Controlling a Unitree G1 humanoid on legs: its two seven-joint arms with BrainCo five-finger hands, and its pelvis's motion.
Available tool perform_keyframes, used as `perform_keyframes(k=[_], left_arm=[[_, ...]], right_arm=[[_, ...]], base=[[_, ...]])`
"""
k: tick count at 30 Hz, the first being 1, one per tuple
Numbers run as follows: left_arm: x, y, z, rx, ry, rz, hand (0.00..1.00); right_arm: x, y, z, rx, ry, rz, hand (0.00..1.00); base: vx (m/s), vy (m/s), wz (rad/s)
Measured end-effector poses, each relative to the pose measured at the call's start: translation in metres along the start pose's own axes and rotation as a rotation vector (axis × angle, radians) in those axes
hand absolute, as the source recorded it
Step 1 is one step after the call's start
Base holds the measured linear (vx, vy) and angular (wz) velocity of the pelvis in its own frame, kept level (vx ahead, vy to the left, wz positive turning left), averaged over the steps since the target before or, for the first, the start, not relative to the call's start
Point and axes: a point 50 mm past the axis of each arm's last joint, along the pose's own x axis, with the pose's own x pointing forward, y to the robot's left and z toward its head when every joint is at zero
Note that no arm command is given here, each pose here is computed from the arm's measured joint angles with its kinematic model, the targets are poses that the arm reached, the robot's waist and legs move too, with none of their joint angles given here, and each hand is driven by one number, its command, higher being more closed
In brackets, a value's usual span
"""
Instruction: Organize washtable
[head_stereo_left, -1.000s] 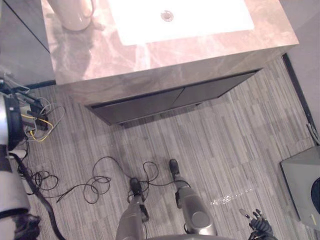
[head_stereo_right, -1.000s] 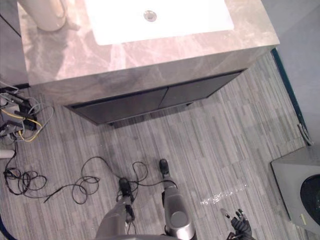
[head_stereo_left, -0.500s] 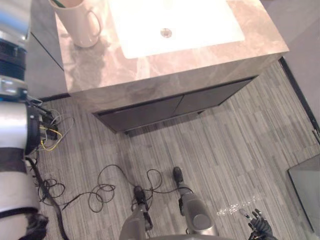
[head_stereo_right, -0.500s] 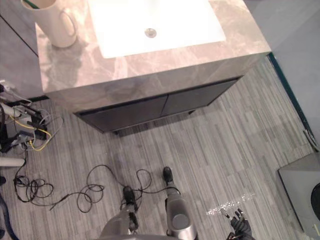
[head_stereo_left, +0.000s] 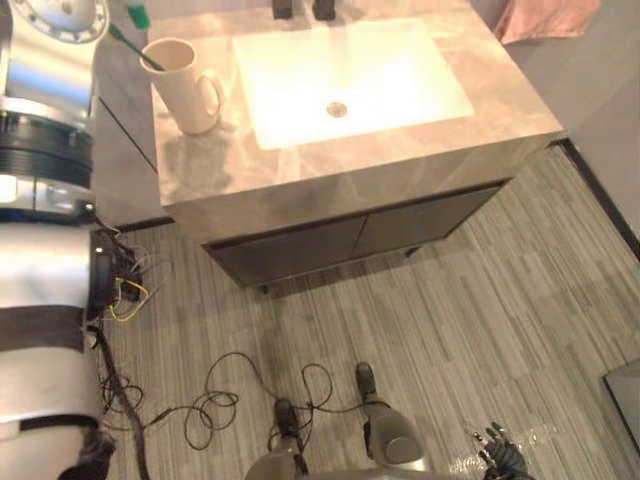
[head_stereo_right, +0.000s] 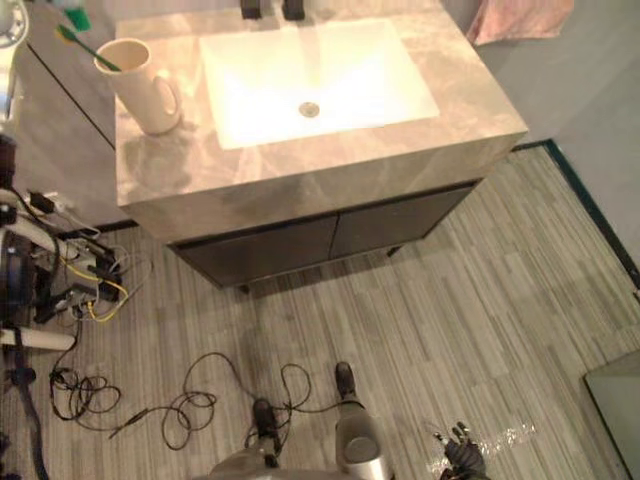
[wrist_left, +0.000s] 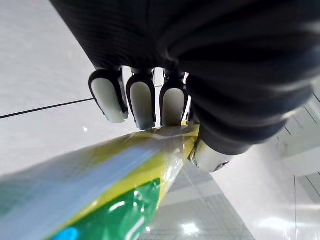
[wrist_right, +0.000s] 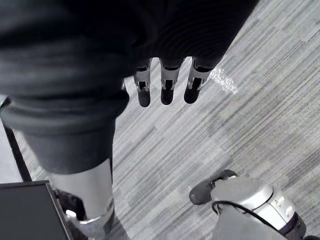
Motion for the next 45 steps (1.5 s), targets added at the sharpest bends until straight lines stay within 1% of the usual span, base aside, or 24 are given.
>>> perform_keyframes(k=[5, 9, 12, 15, 19, 26, 31, 36, 41, 42, 45], left_arm=[[-0.025, -0.035, 0.001, -0.104, 0.046, -0.078, 1.0], [-0.056, -0.064, 0.003, -0.189, 0.079, -0.167, 1.0], [-0.078, -0.079, -0.001, -0.23, 0.124, -0.211, 1.0], [-0.088, -0.083, -0.007, -0.241, 0.162, -0.219, 1.0], [-0.09, -0.085, -0.007, -0.262, 0.181, -0.209, 1.0], [-0.102, -0.099, -0.004, -0.303, 0.213, -0.262, 1.0], [-0.118, -0.117, -0.004, -0.33, 0.27, -0.324, 1.0], [-0.124, -0.123, -0.007, -0.323, 0.29, -0.364, 1.0], [-0.124, -0.123, -0.007, -0.327, 0.295, -0.364, 1.0], [-0.13, -0.127, -0.01, -0.305, 0.306, -0.391, 1.0], [-0.13, -0.127, -0.01, -0.305, 0.306, -0.391, 1.0]], right_arm=[[0.0, 0.006, -0.003, -0.016, 0.013, 0.022, 0.0], [-0.002, 0.019, -0.013, -0.065, 0.057, 0.072, 0.0], [-0.003, 0.027, -0.017, -0.082, 0.067, 0.092, 0.0], [-0.002, 0.031, -0.016, -0.113, 0.066, 0.091, 0.0], [0.0, 0.031, -0.017, -0.123, 0.083, 0.074, 0.0], [0.003, 0.021, -0.017, -0.097, 0.119, 0.021, 0.0], [0.0, 0.005, -0.025, -0.072, 0.166, -0.054, 0.0], [-0.005, 0.001, -0.036, -0.046, 0.199, -0.076, 0.0], [-0.006, 0.003, -0.037, -0.04, 0.203, -0.075, 0.0], [-0.009, 0.009, -0.048, 0.018, 0.237, -0.086, 0.0], [-0.009, 0.009, -0.048, 0.018, 0.237, -0.086, 0.0]], base=[[0.03, 0.013, 0.07], [0.02, 0.032, 0.09], [0.01, 0.007, 0.06], [-0.02, -0.019, 0.06], [-0.04, -0.042, 0.09], [-0.04, -0.051, 0.03], [-0.06, -0.023, -0.01], [-0.02, 0.027, -0.03], [0.01, 0.064, 0.01], [0.0, 0.0, 0.0], [0.0, 0.0, 0.0]])
